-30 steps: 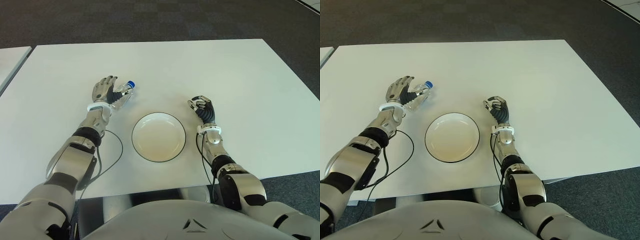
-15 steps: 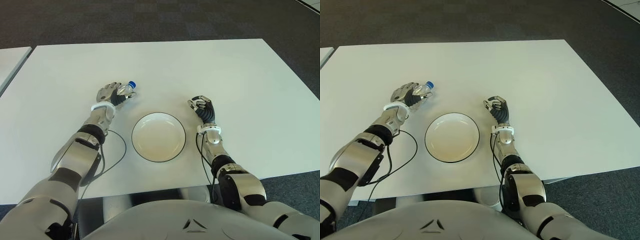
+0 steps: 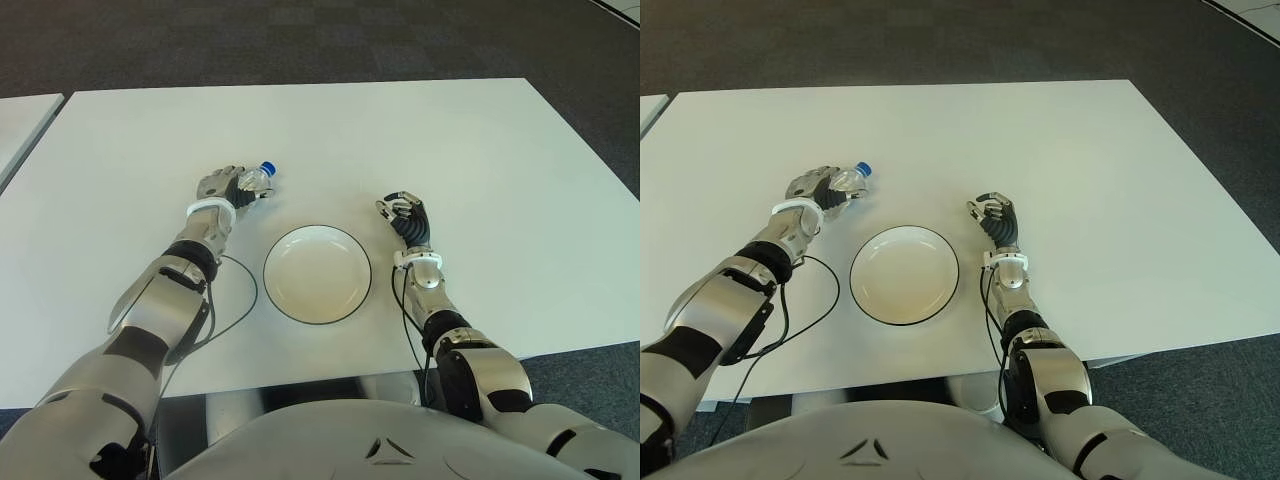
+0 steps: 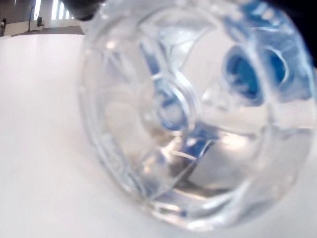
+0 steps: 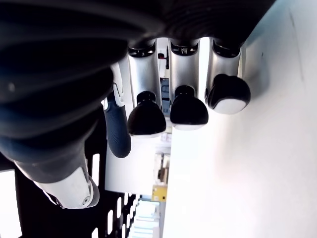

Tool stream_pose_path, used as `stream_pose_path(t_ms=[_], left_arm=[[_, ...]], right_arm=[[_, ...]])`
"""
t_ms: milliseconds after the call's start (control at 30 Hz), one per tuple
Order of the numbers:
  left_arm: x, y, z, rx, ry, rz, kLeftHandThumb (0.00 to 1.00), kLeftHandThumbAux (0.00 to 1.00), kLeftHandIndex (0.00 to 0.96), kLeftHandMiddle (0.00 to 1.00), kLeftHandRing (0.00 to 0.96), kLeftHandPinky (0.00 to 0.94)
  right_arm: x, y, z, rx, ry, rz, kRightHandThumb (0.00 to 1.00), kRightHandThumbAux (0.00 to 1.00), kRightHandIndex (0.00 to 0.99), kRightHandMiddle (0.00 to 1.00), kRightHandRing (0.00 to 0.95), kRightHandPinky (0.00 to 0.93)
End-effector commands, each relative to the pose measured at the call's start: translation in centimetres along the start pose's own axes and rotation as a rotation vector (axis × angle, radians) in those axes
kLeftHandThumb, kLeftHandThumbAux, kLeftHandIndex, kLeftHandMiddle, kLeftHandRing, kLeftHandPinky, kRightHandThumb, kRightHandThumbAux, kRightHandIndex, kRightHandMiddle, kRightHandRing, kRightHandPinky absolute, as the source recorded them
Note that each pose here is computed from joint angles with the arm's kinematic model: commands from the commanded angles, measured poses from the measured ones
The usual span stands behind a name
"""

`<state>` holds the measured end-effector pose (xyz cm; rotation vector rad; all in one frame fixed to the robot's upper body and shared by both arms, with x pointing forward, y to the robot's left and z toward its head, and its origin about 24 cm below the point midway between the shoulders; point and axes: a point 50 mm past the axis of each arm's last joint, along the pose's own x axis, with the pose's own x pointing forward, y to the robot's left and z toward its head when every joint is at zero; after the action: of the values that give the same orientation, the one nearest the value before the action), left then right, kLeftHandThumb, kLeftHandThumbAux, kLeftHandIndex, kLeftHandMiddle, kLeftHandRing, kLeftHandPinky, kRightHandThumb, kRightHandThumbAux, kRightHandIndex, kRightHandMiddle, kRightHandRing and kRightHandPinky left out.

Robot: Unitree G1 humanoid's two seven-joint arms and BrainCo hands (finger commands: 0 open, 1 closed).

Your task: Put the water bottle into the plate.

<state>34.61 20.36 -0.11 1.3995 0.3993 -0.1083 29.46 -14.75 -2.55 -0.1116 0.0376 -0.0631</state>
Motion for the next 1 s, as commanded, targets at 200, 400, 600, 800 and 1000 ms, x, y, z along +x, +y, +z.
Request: stream_pose_path(t_ms=[200, 400, 600, 800, 1000], left_arm=[[-1.0, -3.4, -0.6, 0.102, 0.082, -0.134, 0.605, 0.365, 0.000, 0.000, 0.000, 0.000], [-1.2, -3.9, -0.6, 0.176, 0.091, -0.135, 0.603, 0.419, 0.000, 0.000, 0.000, 0.000], [-1.4, -4.4, -0.5, 0.207, 0.118, -0.144, 0.595, 0.476, 0.000, 0.000, 0.000, 0.010], [-1.7, -4.8, -0.3, 0.218, 0.147, -0.136, 0.606, 0.542, 0.000, 0.046, 0.042, 0.143], [-2.1, -5.4, -0.1, 0.228, 0.172, -0.096, 0.654, 0.574, 0.082, 0.240, 0.241, 0.342]], right_arm=[[-1.9, 0.0, -2.7, -0.019, 0.136, -0.003, 0.737, 0.712, 0.440, 0.887, 0.883, 0.887], [-1.9, 0.0, -2.8, -0.016, 0.141, -0.006, 0.737, 0.712, 0.440, 0.886, 0.881, 0.887], [-2.0, 0.0, -2.8, -0.010, 0.141, -0.003, 0.737, 0.712, 0.440, 0.887, 0.882, 0.890], [-2.0, -0.1, -2.8, -0.012, 0.140, -0.004, 0.738, 0.712, 0.440, 0.889, 0.885, 0.890], [-2.0, -0.1, -2.8, -0.012, 0.137, -0.007, 0.737, 0.712, 0.440, 0.889, 0.883, 0.888]])
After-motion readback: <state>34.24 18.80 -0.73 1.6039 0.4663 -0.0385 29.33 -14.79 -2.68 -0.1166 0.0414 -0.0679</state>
